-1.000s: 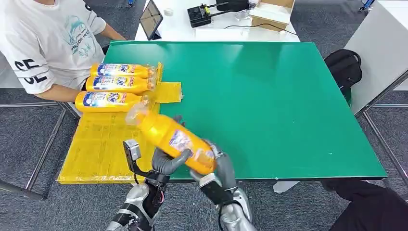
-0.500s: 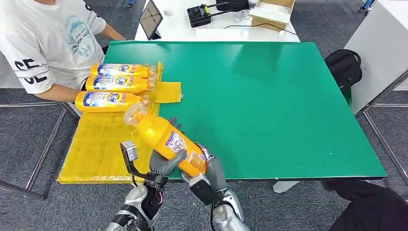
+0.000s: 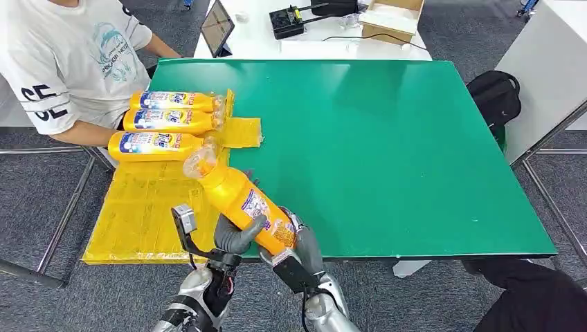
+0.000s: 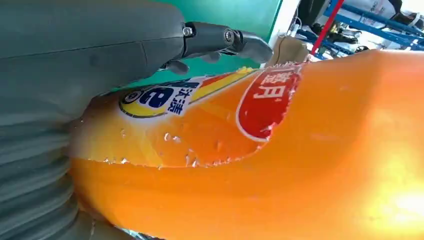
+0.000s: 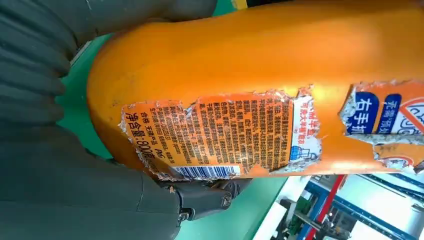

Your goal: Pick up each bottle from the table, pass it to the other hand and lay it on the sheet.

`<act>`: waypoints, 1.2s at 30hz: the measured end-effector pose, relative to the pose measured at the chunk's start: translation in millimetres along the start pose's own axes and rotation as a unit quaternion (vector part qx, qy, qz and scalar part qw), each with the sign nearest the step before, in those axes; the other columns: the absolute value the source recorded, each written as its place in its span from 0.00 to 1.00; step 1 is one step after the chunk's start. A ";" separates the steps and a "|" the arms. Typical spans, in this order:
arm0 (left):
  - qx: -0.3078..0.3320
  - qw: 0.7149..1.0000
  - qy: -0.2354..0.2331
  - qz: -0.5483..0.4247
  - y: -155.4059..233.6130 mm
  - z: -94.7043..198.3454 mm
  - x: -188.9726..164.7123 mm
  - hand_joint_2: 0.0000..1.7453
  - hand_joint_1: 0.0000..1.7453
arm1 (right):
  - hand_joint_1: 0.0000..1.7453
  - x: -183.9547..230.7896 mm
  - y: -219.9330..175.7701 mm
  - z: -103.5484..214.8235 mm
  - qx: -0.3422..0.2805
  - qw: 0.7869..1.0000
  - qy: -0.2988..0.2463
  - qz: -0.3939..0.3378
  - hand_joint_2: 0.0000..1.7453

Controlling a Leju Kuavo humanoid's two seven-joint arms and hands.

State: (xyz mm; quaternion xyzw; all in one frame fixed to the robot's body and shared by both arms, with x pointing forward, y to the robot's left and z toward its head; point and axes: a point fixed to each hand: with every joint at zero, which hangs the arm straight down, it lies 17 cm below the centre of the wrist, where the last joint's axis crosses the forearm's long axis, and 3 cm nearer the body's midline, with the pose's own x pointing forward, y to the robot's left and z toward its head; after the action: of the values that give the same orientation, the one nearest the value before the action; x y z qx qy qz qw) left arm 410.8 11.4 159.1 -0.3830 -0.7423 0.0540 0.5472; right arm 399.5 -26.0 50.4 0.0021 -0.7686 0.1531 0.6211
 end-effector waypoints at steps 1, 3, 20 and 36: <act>0.000 1.000 0.000 0.000 0.1 0.0 0.1 1.00 1.00 | 1.00 -0.4 0.5 0.3 0.000 1.000 0.001 -0.001 1.00; 0.000 1.000 -0.001 0.000 0.0 0.2 0.1 1.00 1.00 | 1.00 -1.3 1.4 0.7 0.001 1.000 0.003 -0.004 1.00; -0.002 1.000 -0.002 -0.018 3.1 3.1 -0.2 1.00 1.00 | 0.66 -4.3 6.5 2.9 0.009 1.000 0.009 -0.012 1.00; 0.082 0.969 -0.065 -0.222 48.2 -21.5 46.9 1.00 1.00 | 0.00 28.3 0.7 -8.7 0.016 0.998 -0.035 -0.042 0.00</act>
State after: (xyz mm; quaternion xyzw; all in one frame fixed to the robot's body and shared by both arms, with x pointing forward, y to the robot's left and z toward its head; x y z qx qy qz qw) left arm 448.7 67.4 179.7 -0.1580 -0.8357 0.0161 0.5257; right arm 401.2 -18.0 78.9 0.0498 -0.7866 0.1388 0.5995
